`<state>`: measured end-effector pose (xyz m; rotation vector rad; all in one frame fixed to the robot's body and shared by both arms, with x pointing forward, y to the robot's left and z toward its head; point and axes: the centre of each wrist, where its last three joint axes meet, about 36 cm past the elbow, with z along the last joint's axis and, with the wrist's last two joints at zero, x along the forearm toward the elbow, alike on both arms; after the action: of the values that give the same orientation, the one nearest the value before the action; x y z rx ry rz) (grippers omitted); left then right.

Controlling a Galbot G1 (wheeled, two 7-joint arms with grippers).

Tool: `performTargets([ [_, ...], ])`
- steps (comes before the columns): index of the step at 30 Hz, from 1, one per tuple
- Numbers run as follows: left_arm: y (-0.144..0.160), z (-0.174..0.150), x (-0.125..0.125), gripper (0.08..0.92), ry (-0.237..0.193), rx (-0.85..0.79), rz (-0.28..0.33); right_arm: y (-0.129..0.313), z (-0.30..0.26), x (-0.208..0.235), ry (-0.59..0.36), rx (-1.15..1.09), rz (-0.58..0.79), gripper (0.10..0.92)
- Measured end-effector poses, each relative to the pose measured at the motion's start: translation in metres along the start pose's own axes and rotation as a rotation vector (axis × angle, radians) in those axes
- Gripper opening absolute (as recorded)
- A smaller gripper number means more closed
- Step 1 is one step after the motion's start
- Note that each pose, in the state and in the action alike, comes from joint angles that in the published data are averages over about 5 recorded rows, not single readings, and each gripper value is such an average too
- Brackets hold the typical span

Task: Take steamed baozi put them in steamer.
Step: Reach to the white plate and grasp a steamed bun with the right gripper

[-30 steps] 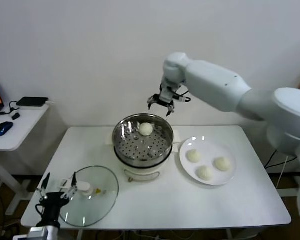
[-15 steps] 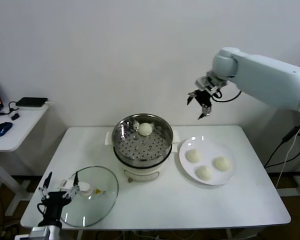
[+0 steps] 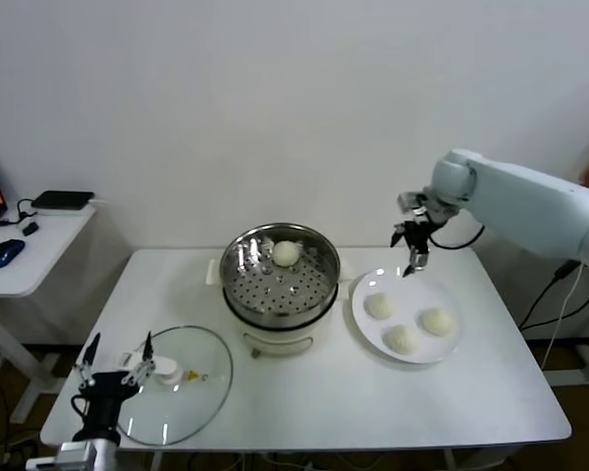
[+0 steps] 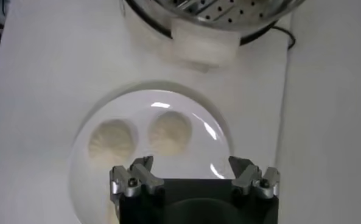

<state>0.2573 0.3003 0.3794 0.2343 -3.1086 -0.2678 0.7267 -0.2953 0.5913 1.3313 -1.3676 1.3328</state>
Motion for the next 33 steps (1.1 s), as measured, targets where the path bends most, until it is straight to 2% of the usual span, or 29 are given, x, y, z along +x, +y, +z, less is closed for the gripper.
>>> performTargets([
  [16,0.002,0.008,0.002,0.823,0.017,0.009,-0.003,0.011,-0.001,-0.086,0.024,-0.054,-0.010,0.823],
  [33,0.003,0.011,0.003,0.823,0.022,0.010,-0.002,0.018,0.004,-0.129,0.029,-0.092,0.006,0.823],
])
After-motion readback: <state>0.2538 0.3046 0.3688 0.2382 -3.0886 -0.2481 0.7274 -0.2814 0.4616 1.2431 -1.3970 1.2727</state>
